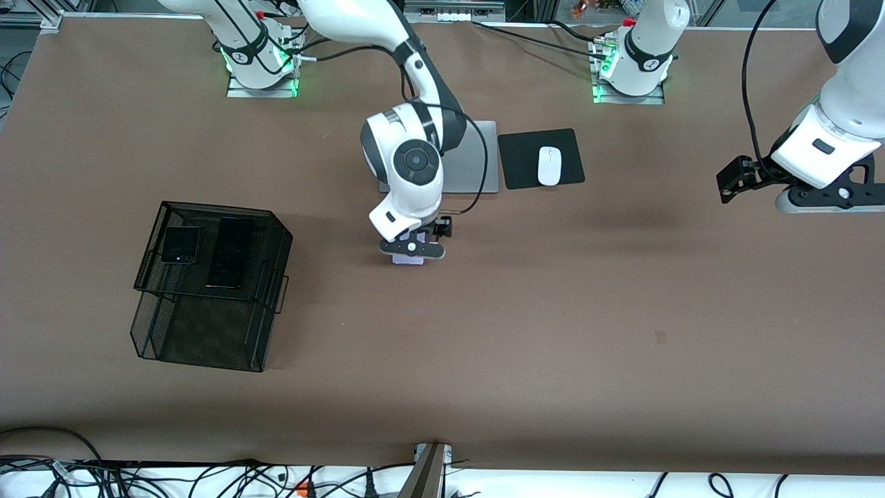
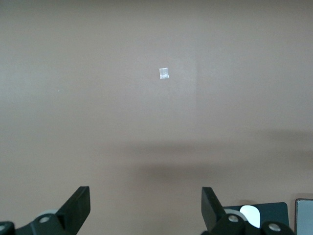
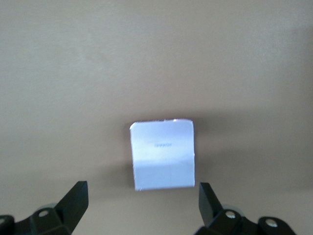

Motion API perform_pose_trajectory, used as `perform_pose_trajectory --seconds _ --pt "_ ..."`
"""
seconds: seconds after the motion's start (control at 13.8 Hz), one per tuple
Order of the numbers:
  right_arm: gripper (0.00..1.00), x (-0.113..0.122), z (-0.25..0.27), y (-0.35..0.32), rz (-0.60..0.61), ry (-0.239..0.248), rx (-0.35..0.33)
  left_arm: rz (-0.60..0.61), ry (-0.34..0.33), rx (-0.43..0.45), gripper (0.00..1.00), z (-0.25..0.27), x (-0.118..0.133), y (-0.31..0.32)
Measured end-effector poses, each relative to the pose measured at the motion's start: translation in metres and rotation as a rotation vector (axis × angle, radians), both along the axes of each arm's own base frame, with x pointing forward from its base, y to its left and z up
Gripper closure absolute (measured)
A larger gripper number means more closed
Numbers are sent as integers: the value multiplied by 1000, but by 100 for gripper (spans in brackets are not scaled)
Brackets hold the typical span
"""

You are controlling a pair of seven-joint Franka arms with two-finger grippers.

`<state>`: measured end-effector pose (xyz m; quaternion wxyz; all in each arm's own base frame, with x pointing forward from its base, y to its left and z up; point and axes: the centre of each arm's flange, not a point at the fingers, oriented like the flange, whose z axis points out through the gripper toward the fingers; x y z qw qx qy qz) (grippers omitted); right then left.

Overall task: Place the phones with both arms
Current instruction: 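Grasp the white phone with the right gripper while the left gripper withdraws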

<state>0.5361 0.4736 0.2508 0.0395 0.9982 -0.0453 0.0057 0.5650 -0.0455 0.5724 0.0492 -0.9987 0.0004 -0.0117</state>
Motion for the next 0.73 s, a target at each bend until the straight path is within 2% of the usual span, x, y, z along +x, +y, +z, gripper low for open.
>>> perform_pose_trajectory --seconds 0.29,0.73 --pt "0 -6 -41 -21 20 -29 -1 1 -1 0 0 0 0 0" --pt "0 -18 -62 -18 33 -56 19 2 -1 0 0 0 0 1"
